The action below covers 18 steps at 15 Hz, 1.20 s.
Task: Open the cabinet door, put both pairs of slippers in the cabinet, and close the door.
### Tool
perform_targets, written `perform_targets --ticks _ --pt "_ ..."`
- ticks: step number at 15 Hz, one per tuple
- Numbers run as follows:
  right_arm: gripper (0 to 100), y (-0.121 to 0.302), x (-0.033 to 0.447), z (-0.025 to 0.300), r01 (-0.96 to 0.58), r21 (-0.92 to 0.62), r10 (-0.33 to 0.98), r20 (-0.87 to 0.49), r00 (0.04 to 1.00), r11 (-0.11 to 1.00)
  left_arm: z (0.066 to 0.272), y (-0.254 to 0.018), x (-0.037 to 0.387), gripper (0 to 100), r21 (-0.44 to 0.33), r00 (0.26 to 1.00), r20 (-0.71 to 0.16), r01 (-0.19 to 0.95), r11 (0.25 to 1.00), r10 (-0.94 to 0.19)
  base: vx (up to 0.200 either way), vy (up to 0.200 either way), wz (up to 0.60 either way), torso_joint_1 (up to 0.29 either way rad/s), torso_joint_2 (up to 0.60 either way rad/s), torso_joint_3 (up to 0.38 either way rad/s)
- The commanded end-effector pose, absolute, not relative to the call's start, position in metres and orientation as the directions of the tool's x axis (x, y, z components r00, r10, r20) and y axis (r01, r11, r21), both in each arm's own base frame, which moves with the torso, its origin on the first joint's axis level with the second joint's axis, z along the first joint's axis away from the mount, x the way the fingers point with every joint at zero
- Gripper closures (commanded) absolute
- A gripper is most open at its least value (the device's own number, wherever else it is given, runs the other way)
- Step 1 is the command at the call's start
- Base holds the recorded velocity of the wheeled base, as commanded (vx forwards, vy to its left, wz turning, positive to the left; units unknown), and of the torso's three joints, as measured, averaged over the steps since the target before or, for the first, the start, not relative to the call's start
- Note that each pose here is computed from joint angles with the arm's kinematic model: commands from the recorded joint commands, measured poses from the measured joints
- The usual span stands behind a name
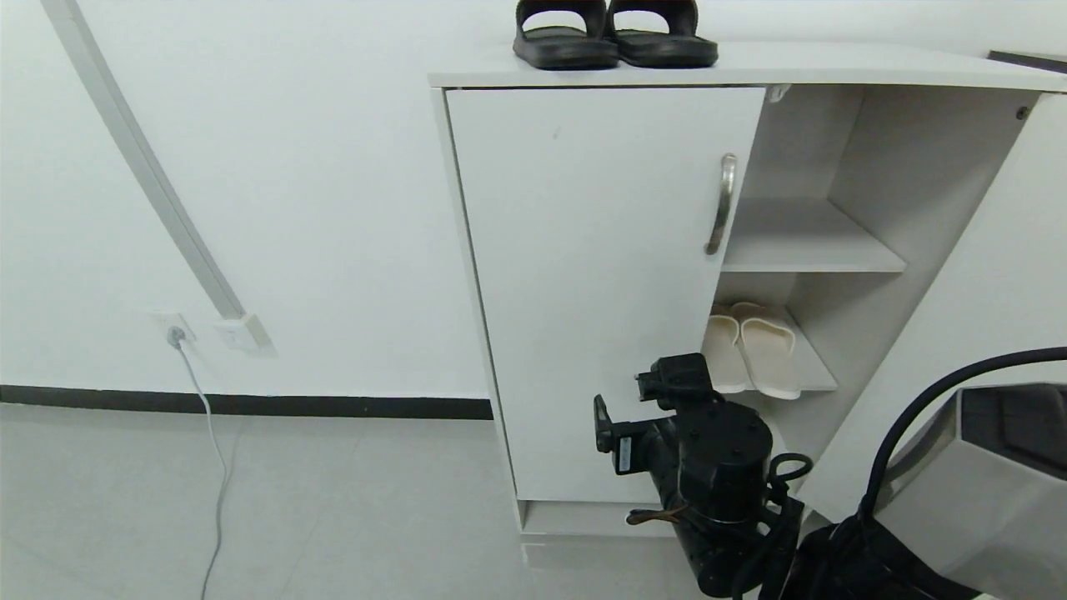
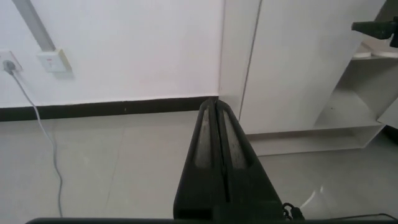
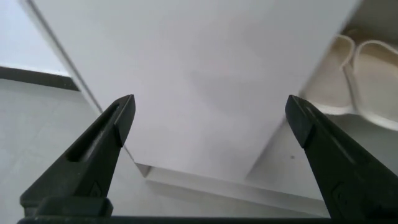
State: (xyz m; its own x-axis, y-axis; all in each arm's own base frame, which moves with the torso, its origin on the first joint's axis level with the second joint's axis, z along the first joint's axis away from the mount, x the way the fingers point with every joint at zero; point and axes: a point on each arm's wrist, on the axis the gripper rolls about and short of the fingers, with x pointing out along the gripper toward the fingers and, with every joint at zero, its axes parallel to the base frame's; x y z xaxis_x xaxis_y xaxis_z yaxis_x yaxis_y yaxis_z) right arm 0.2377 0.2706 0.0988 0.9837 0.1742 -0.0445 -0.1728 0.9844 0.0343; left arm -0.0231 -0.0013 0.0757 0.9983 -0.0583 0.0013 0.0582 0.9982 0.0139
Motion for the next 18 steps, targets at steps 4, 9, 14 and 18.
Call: perform_targets --ticks 4,9,14,18 --pt "0 0.267 0.237 0.096 -0.174 0.034 0.176 -0.047 0.983 0.984 0.076 -0.001 -0.023 100 0.011 0.998 0.002 0.055 0.998 -0.055 0.0 0.0 0.0 0.0 0.0 0.0" --pt "0 0.26 0.236 0.097 -0.193 0.028 0.194 -0.001 0.981 0.981 0.076 -0.001 -0.023 100 0.011 0.998 0.002 0.055 0.998 -0.055 0.0 0.0 0.0 0.0 0.0 0.0" --pt "0 0.259 0.235 0.095 -0.204 0.014 0.204 -0.004 0.979 0.979 0.076 -0.001 -0.023 100 0.011 0.999 0.002 0.054 0.999 -0.054 0.0 0.0 0.0 0.0 0.0 0.0" --pt "0 0.259 0.235 0.096 -0.204 0.01 0.204 -0.001 0.979 0.979 0.076 -0.001 -0.023 100 0.011 0.998 0.002 0.055 0.998 -0.055 0.0 0.0 0.0 0.0 0.0 0.0"
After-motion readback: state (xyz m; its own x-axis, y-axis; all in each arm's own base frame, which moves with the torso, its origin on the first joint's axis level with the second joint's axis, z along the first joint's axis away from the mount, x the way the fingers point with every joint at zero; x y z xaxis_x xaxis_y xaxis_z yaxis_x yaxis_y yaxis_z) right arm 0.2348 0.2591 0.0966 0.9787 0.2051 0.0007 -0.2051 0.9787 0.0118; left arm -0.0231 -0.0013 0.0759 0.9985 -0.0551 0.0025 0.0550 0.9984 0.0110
